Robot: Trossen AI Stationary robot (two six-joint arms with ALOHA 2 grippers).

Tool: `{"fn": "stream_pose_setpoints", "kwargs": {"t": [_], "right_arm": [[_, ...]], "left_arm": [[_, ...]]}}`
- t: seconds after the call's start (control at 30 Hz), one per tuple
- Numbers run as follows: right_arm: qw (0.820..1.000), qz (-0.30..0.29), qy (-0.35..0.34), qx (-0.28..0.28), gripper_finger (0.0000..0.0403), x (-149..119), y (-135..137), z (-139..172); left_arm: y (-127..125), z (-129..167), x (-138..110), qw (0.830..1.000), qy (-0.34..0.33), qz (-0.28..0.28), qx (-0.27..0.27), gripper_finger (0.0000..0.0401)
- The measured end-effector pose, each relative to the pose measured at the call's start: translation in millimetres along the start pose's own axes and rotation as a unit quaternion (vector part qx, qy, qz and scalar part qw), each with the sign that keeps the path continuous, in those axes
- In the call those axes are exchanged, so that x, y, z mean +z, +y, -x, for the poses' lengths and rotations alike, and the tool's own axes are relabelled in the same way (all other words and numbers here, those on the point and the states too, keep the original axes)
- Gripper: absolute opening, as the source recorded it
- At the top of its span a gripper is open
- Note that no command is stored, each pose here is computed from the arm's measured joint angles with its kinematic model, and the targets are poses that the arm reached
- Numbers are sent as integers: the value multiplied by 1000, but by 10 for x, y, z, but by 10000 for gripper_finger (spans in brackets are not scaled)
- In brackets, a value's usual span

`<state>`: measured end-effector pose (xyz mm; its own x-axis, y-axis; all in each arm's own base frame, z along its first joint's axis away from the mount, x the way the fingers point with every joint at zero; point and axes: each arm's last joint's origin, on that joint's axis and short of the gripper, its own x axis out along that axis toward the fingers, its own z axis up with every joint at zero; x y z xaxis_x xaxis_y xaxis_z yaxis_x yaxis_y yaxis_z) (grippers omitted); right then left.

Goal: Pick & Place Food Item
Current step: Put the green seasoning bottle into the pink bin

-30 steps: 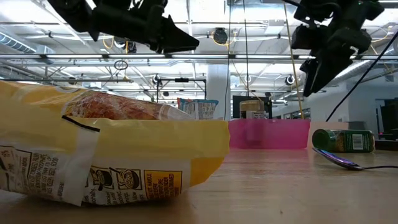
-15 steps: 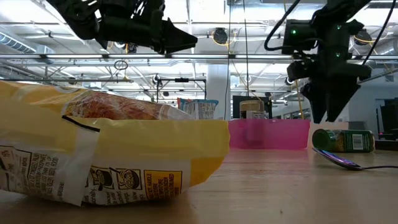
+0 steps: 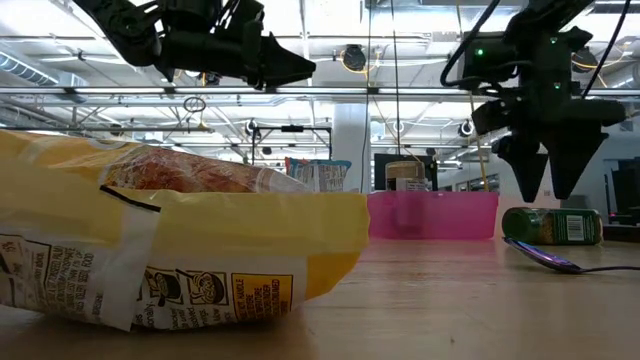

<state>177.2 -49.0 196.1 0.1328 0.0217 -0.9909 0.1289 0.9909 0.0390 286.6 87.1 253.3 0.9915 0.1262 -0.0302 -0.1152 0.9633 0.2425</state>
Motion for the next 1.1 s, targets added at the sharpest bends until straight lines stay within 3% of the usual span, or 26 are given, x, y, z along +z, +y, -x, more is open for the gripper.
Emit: {"fn": "stream_pose_setpoints", "kwargs": {"t": [0.17, 0.27, 0.4, 0.7, 0.87, 1.03, 1.1], "right_arm": [[999, 37, -14, -1, 314, 50, 134, -30], [997, 62, -20, -30, 313, 74, 191, -110], [994, 91, 10, -59, 313, 58, 220, -256], [991, 110, 53, -55, 303, 90, 215, -438], [989, 116, 69, -59, 267, 103, 209, -502], [985, 135, 76, -78, 192, 112, 196, -520], [984, 144, 74, -77, 189, 122, 196, -515]], "left_arm": [[-1, 0, 0, 1000, 0, 1, 0, 227], [-2, 0, 0, 1000, 0, 4, -1, 227], [-10, 0, 1, 1000, -2, 9, -13, 227], [-12, 0, 1, 1000, -3, 6, -17, 227], [-12, -1, 0, 1000, -3, 6, -17, 227], [-11, -1, -1, 1000, -3, 6, -16, 227], [-11, -1, -1, 1000, -3, 5, -16, 227]]}}
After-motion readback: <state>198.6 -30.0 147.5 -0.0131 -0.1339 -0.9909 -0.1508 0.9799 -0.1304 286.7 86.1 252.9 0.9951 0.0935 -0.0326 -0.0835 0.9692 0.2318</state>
